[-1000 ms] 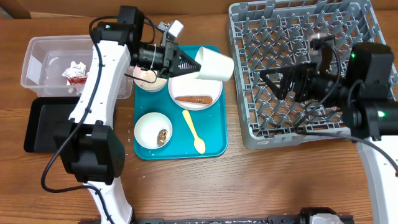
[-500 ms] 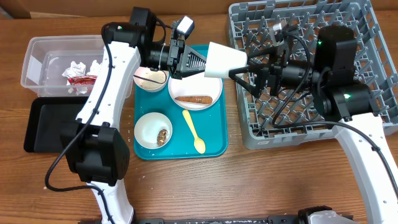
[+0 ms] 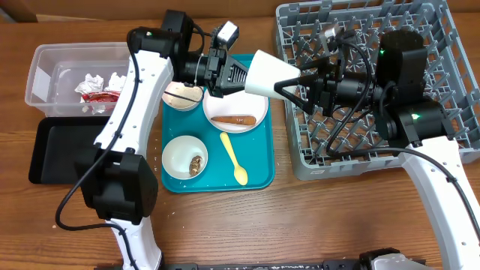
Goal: Sort waste into correct bins and load items into the dishwasher
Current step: 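Hand the white cup from the left gripper to the right gripper, then place the white cup upside down in the dish rack with right gripper, then reach the right gripper to the tray and grasp the yellow spoon, then carry the yellow spoon right and set it in the dish rack, then grasp the carrot on the white plate with the left gripper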
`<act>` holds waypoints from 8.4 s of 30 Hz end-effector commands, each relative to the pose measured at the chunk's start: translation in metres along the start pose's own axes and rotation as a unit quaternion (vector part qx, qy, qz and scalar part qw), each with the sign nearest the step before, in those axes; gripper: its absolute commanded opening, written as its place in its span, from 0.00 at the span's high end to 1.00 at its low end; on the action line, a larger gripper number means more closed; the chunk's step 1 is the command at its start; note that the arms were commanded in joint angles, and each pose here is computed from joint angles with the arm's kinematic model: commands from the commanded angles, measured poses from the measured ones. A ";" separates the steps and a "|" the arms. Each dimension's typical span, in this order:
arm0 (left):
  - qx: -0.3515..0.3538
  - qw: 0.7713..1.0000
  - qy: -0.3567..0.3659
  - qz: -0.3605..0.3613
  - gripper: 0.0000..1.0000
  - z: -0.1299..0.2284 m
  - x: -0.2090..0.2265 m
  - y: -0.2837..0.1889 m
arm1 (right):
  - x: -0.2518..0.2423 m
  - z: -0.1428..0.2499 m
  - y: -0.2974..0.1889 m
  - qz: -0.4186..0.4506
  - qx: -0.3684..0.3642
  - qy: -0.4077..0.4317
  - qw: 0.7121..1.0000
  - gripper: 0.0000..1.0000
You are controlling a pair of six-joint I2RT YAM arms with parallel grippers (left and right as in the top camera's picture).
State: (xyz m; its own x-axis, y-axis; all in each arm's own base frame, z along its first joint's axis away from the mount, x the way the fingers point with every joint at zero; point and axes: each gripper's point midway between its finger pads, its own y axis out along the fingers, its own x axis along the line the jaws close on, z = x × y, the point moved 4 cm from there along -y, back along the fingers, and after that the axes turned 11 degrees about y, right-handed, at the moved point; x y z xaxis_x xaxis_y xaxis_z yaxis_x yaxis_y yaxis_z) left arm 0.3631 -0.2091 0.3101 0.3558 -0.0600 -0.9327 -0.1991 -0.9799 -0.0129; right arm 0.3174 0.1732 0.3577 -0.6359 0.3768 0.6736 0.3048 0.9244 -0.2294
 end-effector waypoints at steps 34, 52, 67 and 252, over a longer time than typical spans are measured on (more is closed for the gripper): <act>0.088 0.835 -0.038 -0.542 0.52 0.022 0.114 -0.063 | -0.041 0.001 -0.148 0.396 -0.145 0.206 0.883 0.49; 0.098 0.736 -0.023 -0.670 0.53 0.020 0.125 -0.084 | -0.137 0.097 -0.104 0.580 0.134 0.352 0.722 0.50; 0.098 0.733 -0.023 -0.673 0.51 0.020 0.125 -0.085 | -0.167 0.123 -0.085 0.595 0.201 0.378 0.681 0.41; 0.383 0.709 0.258 -0.533 0.64 0.030 0.265 -0.018 | -0.094 0.042 -0.020 0.517 0.126 0.194 0.824 0.04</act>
State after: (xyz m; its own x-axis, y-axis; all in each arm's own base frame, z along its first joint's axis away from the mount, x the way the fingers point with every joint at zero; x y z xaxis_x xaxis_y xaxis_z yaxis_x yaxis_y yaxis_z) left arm 0.4322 -0.1981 0.0545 0.9329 0.3596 0.0205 0.0689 -0.1223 -0.9901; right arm 0.3404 0.1230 0.2586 0.1719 0.9670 0.1881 0.3199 0.1259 -0.9391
